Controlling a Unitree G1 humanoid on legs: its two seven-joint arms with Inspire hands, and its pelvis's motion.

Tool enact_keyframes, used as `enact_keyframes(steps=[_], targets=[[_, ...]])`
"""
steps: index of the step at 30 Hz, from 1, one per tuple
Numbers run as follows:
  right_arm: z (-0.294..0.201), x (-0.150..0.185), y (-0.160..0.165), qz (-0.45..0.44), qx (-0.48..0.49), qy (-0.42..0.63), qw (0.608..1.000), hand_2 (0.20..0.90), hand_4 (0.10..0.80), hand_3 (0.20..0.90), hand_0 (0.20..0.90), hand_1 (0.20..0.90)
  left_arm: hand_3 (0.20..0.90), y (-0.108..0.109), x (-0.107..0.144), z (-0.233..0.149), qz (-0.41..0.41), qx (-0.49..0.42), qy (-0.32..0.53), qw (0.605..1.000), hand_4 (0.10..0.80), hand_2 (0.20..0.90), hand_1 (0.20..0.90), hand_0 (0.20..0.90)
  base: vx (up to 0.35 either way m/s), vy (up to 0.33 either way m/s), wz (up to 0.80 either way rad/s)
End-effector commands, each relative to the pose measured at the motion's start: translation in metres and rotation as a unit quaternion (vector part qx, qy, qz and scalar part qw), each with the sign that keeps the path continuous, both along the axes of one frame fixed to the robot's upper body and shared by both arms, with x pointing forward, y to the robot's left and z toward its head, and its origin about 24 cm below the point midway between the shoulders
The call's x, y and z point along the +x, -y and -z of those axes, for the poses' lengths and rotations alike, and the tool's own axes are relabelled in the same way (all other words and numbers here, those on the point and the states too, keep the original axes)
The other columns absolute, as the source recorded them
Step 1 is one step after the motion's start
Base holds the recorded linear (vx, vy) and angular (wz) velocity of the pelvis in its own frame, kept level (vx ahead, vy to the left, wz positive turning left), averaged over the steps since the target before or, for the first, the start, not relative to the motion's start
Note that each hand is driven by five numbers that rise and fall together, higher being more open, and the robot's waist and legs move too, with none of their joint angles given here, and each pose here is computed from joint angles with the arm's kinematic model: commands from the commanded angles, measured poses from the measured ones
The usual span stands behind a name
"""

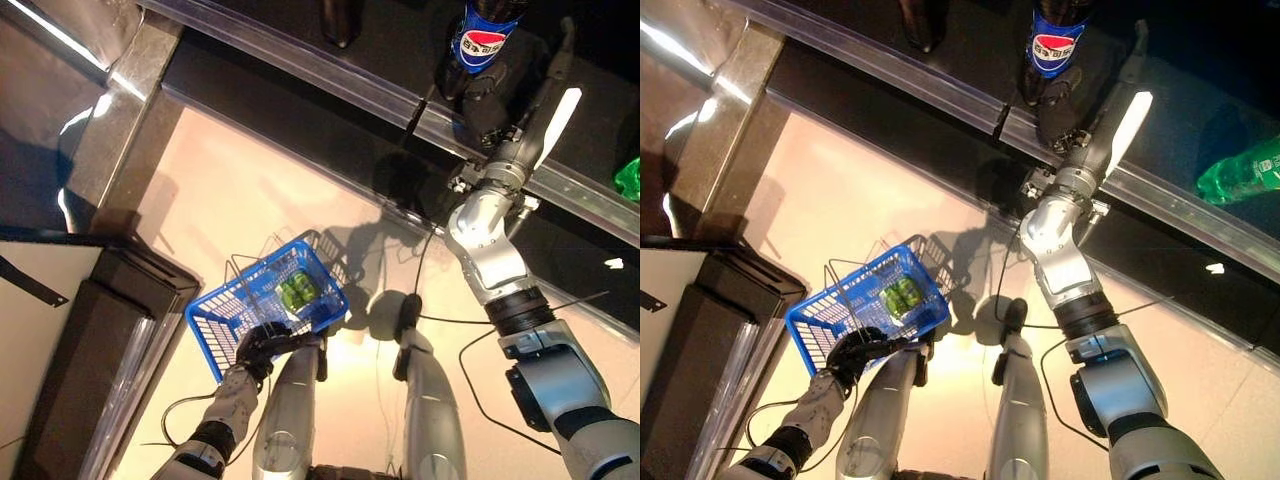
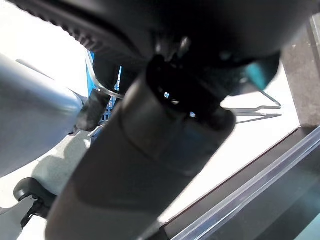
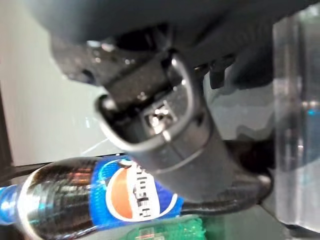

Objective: Pick up the drink and place into the basket.

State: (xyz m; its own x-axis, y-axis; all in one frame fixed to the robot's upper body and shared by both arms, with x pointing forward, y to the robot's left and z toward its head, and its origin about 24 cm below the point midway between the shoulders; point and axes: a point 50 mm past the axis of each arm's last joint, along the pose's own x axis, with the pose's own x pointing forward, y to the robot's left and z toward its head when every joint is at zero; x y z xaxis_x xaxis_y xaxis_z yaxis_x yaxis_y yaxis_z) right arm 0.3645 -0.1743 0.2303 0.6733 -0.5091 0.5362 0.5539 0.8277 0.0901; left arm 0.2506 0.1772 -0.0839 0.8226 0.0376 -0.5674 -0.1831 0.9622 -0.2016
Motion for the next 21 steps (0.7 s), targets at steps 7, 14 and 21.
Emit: enact_keyframes(steps=[7,14,21], targets=[[-0.053,-0.011,0.003,-0.009,0.027,0.113,0.993,0.900,0.800,0.900,0.900,0.900,0.200,0.010,-0.050,0.033,0.021,-0.022,-0.080,0.996,0.100,0.300,0.300,0.300,0.000,0.000,0.00],[-0.055,-0.019,0.004,0.001,0.017,0.126,0.992,0.900,0.800,0.900,0.900,0.900,0.200,0.009,-0.053,0.035,0.018,-0.026,-0.081,0.996,0.100,0.300,0.300,0.300,0.000,0.000,0.00],[-0.059,-0.037,0.002,0.023,0.014,0.167,0.986,0.900,0.800,0.900,0.900,0.900,0.200,0.014,-0.060,0.038,0.014,-0.027,-0.088,0.996,0.100,0.300,0.300,0.300,0.000,0.000,0.00]])
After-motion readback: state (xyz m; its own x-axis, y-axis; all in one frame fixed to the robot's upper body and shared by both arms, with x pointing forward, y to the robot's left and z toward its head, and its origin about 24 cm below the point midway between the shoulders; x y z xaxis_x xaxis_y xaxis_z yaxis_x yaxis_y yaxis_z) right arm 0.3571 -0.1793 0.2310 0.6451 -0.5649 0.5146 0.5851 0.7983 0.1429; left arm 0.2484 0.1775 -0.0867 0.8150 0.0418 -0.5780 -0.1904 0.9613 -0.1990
